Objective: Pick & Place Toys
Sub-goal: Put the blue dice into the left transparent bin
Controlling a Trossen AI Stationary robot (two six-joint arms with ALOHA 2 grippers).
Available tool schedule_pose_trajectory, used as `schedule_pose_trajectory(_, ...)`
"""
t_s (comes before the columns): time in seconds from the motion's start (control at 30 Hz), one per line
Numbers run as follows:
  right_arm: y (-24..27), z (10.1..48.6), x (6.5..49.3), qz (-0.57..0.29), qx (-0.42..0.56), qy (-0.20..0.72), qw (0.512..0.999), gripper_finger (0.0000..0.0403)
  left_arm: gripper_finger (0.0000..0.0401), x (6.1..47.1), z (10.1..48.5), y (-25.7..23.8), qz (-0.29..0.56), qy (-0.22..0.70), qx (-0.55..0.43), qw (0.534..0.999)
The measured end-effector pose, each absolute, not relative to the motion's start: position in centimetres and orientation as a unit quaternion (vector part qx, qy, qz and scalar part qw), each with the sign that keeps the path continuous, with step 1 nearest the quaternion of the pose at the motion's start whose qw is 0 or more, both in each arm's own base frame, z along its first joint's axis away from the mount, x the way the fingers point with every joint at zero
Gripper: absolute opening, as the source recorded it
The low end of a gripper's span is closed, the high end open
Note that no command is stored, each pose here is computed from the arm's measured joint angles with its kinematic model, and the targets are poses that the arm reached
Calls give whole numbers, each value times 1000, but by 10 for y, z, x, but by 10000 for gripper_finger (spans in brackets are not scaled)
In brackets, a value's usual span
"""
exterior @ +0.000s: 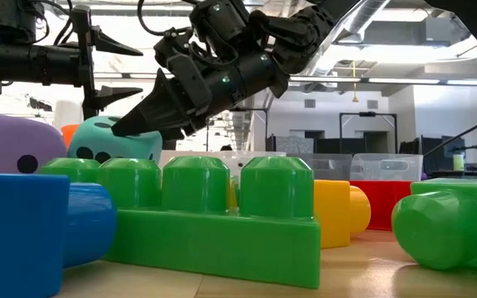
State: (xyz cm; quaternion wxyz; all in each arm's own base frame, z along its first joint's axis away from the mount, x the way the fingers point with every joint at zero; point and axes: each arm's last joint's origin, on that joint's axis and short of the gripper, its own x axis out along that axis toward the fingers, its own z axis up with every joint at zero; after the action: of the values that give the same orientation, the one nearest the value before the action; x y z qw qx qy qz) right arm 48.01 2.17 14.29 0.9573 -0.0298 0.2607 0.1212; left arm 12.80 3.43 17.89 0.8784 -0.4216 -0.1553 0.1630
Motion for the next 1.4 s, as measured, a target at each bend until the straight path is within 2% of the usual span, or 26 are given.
schedule_pose_trajectory(0.73,-9,169,477,106,-7,233,967,400,298,128,179,34,161,-155,-422,879)
schedule_pose_trajectory(1.13,17,168,477,108,-22,241,964,400,298,128,179,34,161,-155,-422,879)
schedule_pose_trajectory(1.4,27,168,476,43,8,247,968,400,298,128,179,34,161,-155,-422,879)
